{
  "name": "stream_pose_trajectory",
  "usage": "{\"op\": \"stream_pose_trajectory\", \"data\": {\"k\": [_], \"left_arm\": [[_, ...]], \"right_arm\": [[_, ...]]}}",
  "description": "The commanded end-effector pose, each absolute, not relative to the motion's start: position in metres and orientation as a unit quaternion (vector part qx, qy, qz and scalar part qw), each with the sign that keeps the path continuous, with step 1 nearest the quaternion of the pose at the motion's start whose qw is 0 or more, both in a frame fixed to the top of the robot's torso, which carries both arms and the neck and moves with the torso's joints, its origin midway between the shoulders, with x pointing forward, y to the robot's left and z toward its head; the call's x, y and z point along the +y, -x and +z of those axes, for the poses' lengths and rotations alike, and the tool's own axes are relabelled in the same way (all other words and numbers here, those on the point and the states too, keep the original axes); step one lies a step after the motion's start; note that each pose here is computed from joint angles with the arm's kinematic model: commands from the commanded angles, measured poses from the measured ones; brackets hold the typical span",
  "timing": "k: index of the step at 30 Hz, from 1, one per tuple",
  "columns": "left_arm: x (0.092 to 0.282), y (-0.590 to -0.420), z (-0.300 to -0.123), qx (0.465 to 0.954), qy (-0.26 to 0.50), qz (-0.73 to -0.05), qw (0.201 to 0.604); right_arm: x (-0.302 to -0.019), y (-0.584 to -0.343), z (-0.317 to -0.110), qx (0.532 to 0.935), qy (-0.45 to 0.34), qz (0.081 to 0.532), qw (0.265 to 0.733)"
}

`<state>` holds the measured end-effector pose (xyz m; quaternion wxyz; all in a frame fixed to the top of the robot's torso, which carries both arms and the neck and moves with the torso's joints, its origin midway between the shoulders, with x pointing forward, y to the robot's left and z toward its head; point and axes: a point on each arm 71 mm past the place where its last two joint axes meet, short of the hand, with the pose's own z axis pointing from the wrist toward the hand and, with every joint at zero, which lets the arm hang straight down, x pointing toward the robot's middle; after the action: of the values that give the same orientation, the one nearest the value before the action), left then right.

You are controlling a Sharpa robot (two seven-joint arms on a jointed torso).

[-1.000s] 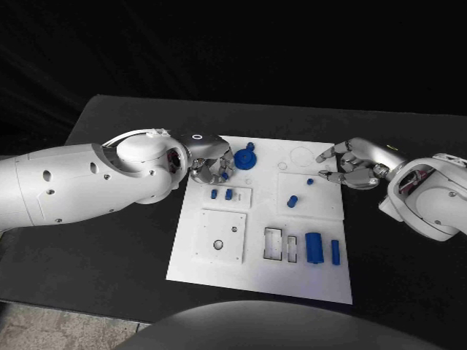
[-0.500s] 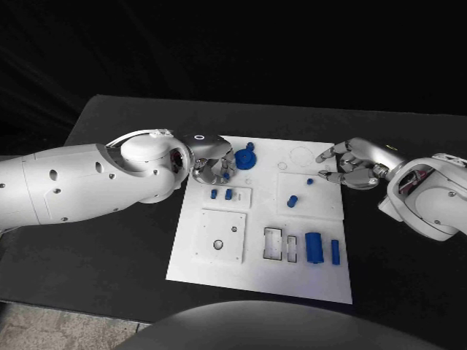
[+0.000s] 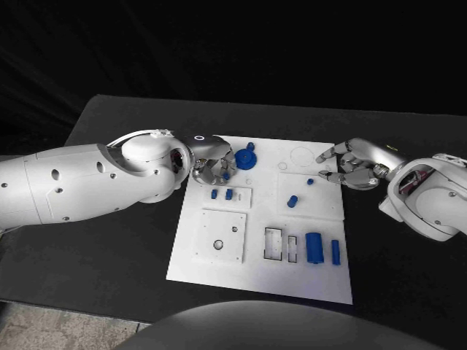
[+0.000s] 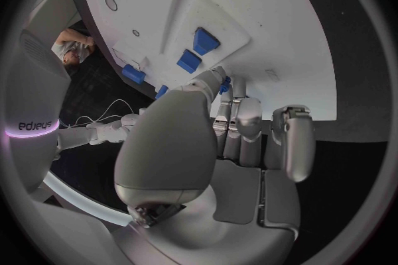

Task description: Assemble the parts on the task board

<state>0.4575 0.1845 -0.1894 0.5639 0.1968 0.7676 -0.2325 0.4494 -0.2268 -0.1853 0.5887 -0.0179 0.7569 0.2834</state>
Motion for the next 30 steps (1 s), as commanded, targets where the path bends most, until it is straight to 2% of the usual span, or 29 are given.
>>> {"op": "stream_pose_trajectory", "data": {"k": [1, 11, 21, 25, 30], "left_arm": [[0.187, -0.457, -0.190, 0.771, -0.202, -0.221, 0.562], [0.198, -0.460, -0.186, 0.751, -0.194, -0.214, 0.593], [0.219, -0.463, -0.175, 0.693, -0.184, -0.243, 0.653], [0.230, -0.465, -0.169, 0.664, -0.167, -0.266, 0.679], [0.238, -0.466, -0.159, 0.615, -0.129, -0.330, 0.704]], "right_arm": [[-0.227, -0.449, -0.186, 0.759, 0.020, 0.282, 0.586], [-0.226, -0.450, -0.185, 0.754, 0.019, 0.284, 0.592], [-0.221, -0.447, -0.175, 0.747, 0.047, 0.281, 0.601], [-0.215, -0.446, -0.163, 0.741, 0.080, 0.274, 0.607], [-0.205, -0.443, -0.156, 0.736, 0.132, 0.255, 0.613]]}}
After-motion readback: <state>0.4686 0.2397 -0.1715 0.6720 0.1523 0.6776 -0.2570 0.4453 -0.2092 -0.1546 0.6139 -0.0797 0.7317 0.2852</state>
